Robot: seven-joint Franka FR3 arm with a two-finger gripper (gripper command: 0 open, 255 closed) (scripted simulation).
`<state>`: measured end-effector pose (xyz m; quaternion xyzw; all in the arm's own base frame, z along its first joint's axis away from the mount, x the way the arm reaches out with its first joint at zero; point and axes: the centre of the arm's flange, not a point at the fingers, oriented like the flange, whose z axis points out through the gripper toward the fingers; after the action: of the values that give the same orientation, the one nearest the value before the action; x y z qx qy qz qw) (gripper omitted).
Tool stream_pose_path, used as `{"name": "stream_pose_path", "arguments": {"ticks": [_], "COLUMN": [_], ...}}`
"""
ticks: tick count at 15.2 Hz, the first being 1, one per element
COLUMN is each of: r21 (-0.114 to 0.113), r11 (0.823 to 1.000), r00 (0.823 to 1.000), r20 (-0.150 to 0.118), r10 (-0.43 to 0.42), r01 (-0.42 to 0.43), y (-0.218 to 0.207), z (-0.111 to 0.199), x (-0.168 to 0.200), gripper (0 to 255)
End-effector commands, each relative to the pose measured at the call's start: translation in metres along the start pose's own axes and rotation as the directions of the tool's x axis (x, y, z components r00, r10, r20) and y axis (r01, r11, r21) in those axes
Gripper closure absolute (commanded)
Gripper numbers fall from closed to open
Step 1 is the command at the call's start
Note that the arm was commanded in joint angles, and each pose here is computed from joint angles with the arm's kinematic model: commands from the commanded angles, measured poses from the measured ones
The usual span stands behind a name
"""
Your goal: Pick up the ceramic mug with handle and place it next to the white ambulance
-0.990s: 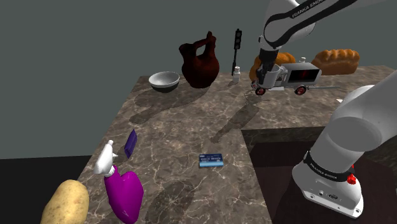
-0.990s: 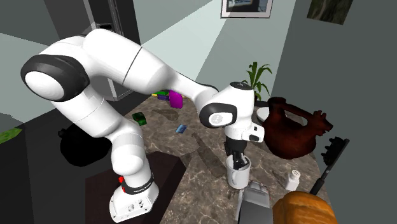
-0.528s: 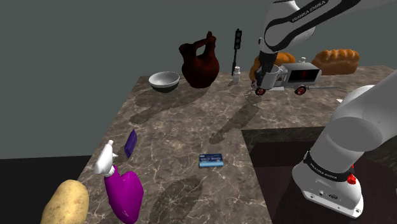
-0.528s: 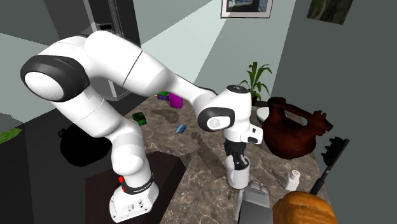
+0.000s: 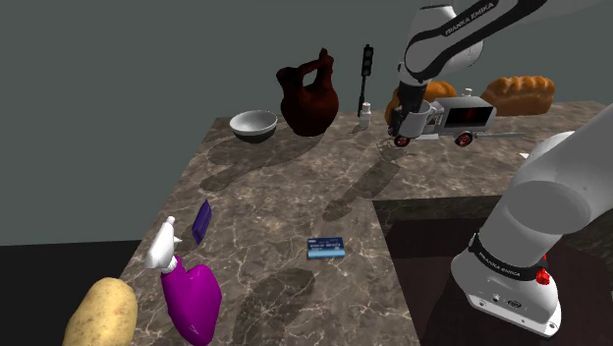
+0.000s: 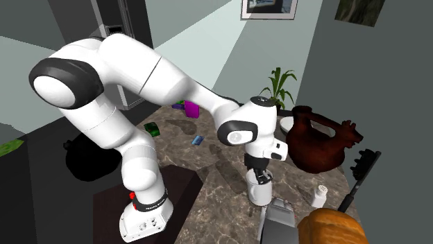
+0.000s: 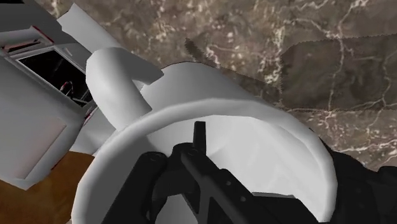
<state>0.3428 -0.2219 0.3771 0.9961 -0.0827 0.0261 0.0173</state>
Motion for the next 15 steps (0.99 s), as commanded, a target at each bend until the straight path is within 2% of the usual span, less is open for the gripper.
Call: {"name": "stream_pose_path", "arguments": {"ticks": [1, 3, 7, 15], "r21": [-0.032, -0.032, -0.032, -0.032], "r11": [0.999, 0.999, 0.999, 0.999], "r00": [0.999, 0.999, 0.999, 0.999], "r20": [0.048, 0.048, 0.048, 0.048], "r10": [-0.016, -0.015, -0.015, -0.015], "r01": [0.017, 0.017, 0.017, 0.017], "y": [0.011, 0.004, 0.002, 0.002], "z": [0.015, 0.017, -0.033, -0.033], "x": [-0.007, -0.006, -0.004, -0.004], "gripper": [0, 0, 0, 0]}}
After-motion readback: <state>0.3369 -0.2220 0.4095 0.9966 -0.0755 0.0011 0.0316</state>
